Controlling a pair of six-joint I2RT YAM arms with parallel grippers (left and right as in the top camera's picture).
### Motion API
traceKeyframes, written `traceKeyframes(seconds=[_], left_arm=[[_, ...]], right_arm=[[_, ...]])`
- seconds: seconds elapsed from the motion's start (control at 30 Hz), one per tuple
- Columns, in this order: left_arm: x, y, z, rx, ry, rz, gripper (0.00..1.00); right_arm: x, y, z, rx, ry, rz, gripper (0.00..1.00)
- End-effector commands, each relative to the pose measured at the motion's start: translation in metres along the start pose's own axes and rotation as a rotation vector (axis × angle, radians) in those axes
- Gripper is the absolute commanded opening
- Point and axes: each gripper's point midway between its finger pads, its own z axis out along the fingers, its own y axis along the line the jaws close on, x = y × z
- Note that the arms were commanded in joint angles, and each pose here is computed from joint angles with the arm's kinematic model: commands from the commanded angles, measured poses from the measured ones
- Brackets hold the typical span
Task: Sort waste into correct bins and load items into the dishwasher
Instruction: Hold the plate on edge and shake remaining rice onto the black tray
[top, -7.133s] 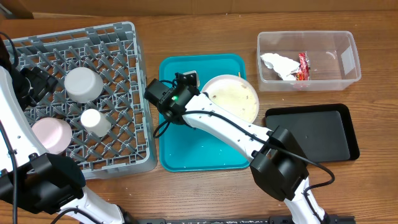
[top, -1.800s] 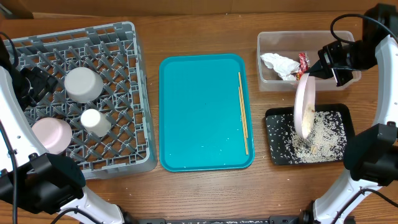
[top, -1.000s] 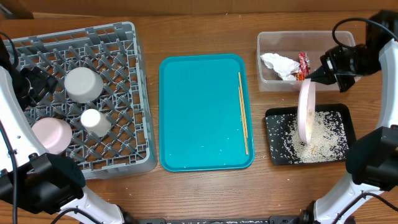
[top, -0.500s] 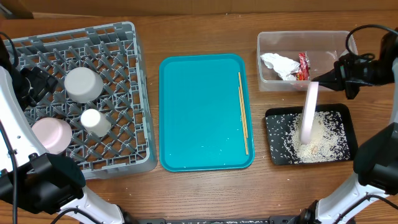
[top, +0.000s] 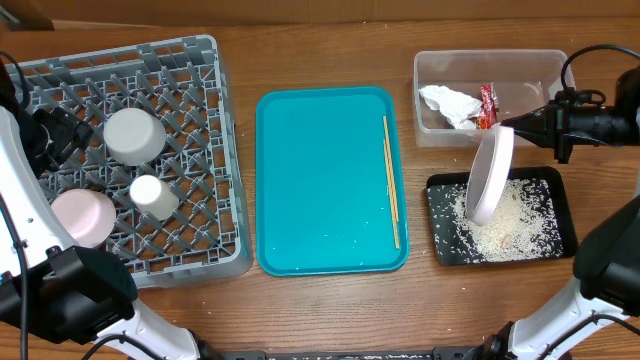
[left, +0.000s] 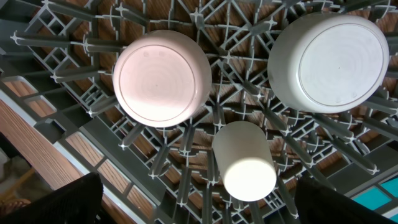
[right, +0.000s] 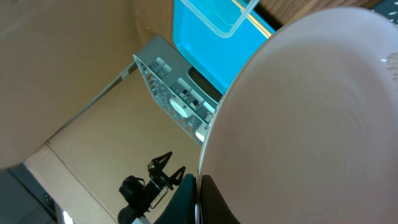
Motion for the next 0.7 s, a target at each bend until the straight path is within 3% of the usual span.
traceKeyframes(seconds=[0.0, 0.37, 0.67], left_arm=[[-0.002, -0.002, -0.007, 0.016, -0.018, -0.014, 1.0], [-0.002, -0.002, -0.007, 0.016, -0.018, -0.014, 1.0], [-0.002, -0.002, -0.007, 0.016, -0.018, -0.014, 1.0]], right_arm=[[0.013, 0.013, -0.007, -0.05, -0.007, -0.06, 0.04], [0.019, 0.023, -0.011, -0.104, 0.003, -0.057, 0.04], [0.02, 0.027, -0.013, -0.129, 0.019, 0.086, 0.04]])
